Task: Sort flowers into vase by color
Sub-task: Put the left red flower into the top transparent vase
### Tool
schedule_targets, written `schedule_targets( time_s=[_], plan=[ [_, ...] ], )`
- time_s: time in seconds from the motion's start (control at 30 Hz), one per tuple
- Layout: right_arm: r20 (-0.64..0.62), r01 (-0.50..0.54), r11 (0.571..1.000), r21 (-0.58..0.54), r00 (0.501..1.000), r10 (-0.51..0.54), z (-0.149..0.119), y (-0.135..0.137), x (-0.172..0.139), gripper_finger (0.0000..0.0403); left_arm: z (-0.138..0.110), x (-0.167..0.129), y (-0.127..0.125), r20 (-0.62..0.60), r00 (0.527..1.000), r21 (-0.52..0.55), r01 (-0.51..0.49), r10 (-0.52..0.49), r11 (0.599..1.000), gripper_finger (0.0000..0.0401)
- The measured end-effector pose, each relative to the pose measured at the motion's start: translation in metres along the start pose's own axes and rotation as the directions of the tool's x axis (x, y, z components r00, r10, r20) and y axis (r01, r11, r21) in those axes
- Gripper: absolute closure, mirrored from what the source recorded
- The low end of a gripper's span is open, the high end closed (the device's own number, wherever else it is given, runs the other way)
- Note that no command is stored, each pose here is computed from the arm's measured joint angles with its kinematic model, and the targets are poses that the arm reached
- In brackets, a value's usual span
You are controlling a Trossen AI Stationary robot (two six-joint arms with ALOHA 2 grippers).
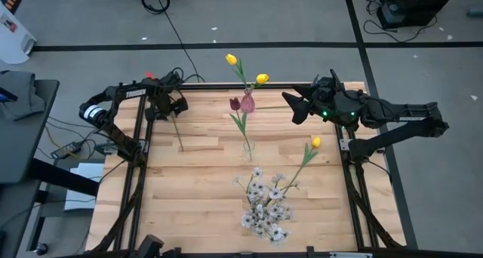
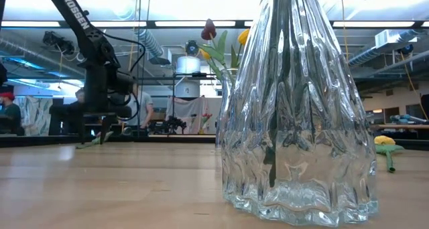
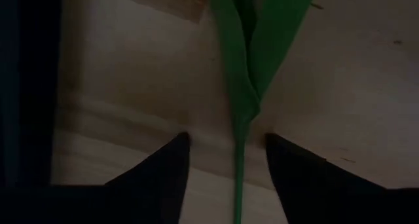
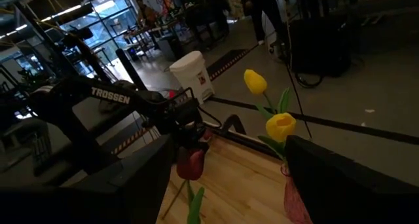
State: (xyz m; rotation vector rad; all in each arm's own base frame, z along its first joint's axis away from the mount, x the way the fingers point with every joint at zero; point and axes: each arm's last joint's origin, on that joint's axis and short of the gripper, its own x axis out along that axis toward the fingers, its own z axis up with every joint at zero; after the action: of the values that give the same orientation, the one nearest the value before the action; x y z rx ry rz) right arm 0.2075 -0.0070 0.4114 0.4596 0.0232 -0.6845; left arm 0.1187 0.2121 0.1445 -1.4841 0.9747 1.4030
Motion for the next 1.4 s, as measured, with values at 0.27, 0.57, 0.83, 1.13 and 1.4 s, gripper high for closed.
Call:
schedule_targets(
  time_s=[0.27, 0.57, 0.83, 1.13, 1.4],
  plan=[
    [0.0, 0.0, 1.0, -0.004, 1.0, 0.0, 0.0, 0.0, 0.0, 0.0097, 0.0002, -0.0038, -0.0031, -0.004, 0.999, 0.025, 0.046, -0.046, 0.999, 0.0346],
    [-0.001, 0.0, 1.0, -0.011, 1.0, 0.0, 0.0, 0.0, 0.0, 0.0097, -0.0022, -0.0037, -0.0031, -0.021, 0.999, 0.04, 0.039, -0.038, 0.998, 0.0397],
    [-0.006, -0.008, 1.0, -0.012, 1.0, 0.008, -0.0002, 0.0002, 0.0, 0.0097, -0.0029, -0.0081, -0.0032, -0.015, 0.998, 0.043, 0.06, -0.059, 0.997, 0.0398],
    [-0.015, -0.022, 1.0, -0.012, 1.0, 0.022, -0.0005, 0.0006, 0.0, 0.0097, -0.003, -0.0082, -0.0024, -0.019, 0.998, 0.044, 0.053, -0.052, 0.998, 0.034],
    [-0.017, -0.026, 1.0, -0.01, 1.0, 0.026, -0.0005, 0.0007, 0.0, 0.0097, -0.0026, -0.0082, -0.0009, 0.009, 1.0, 0.041, 0.015, -0.016, 0.999, 0.0271]
  ],
)
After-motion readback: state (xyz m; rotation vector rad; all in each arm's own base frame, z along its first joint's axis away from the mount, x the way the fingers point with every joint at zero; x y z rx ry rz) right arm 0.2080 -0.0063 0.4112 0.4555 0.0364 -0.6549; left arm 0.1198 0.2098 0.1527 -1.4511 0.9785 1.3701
